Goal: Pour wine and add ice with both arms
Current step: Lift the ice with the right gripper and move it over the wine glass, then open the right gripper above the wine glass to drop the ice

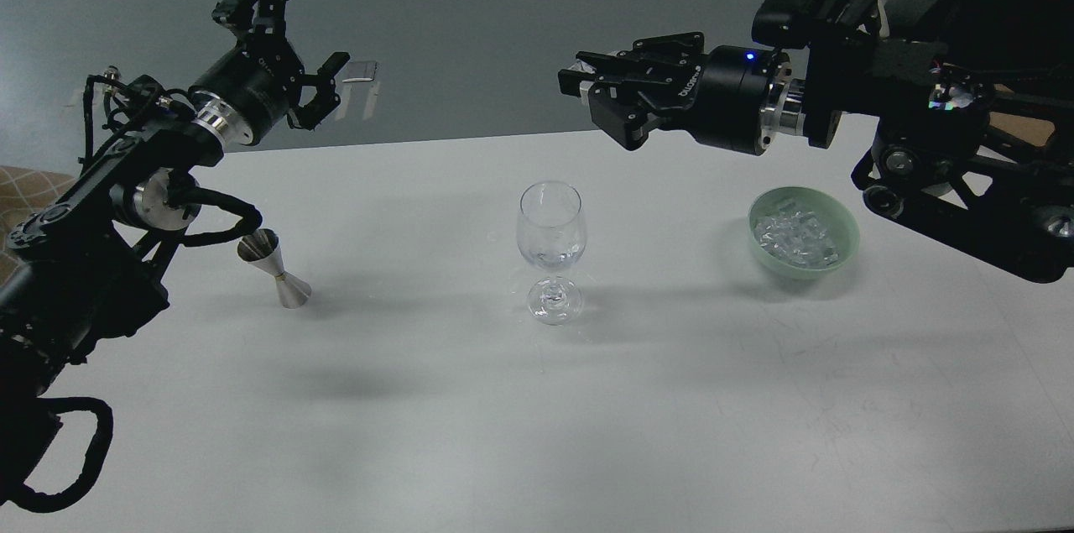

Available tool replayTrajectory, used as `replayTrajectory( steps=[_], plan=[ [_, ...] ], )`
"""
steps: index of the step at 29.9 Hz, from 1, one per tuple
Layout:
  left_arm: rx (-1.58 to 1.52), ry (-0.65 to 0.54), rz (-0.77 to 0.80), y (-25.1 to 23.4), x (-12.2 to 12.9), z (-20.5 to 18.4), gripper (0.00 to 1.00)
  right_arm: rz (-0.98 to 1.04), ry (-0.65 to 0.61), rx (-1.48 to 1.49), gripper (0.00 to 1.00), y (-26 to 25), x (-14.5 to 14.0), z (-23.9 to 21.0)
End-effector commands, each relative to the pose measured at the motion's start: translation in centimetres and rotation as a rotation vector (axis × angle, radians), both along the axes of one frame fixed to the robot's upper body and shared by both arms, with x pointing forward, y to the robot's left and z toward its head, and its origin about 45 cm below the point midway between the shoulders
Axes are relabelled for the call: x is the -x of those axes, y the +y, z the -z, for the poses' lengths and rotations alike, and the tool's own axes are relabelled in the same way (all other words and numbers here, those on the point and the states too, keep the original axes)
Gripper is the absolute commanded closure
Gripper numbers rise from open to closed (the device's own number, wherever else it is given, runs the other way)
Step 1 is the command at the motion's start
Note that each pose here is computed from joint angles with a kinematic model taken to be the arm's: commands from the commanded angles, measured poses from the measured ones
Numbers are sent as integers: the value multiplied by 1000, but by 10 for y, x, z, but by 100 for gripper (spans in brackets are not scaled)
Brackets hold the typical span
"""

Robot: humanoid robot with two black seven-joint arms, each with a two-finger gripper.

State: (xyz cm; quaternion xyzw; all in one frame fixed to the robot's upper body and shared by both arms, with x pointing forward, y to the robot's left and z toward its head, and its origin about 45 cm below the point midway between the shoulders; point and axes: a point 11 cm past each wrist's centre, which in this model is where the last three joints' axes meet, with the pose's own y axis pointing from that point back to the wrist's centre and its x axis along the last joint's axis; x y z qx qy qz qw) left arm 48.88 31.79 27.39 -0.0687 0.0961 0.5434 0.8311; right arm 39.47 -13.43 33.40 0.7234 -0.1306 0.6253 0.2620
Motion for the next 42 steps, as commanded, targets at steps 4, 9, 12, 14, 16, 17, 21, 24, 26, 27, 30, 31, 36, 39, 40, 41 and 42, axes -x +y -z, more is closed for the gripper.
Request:
replayTrajectory(
  steps=[4,9,12,14,16,17,21,24,26,27,30,31,36,39,40,41,42],
  plan=[
    [6,1,4,-4,-1,0,2,-28,42,17,96,9,8,16],
    [7,1,8,-5,-1,1,2,-53,83,52,96,8,18,30],
    [8,4,6,-5,0,3,2,-62,97,60,96,10,21,36],
    [8,7,5,-4,1,4,2,-64,101,60,96,10,22,38],
    [8,9,5,-4,1,5,2,-67,106,64,96,11,23,40],
    [8,9,4,-4,1,6,2,-67,110,67,96,10,24,42],
    [9,9,6,-4,1,5,2,-63,125,69,96,9,25,48],
    [9,9,5,-5,1,6,2,-55,132,70,96,7,25,51],
    [12,8,5,-5,1,6,2,-56,135,70,96,10,25,53],
    [13,9,5,-5,1,6,2,-58,137,70,96,11,26,54],
    [14,8,4,-5,1,6,2,-64,146,84,95,12,27,59],
    [14,8,4,-5,1,6,2,-63,149,85,95,13,27,60],
    [18,7,9,-7,1,7,2,-62,155,88,95,14,27,64],
    [17,6,9,-7,1,6,2,-62,154,84,95,20,24,64],
    [18,6,7,-6,1,6,2,-62,150,84,95,21,22,64],
    [18,5,10,-7,1,6,2,-63,149,83,95,23,22,63],
    [18,6,9,-6,1,6,2,-64,148,83,95,23,22,63]
  ],
)
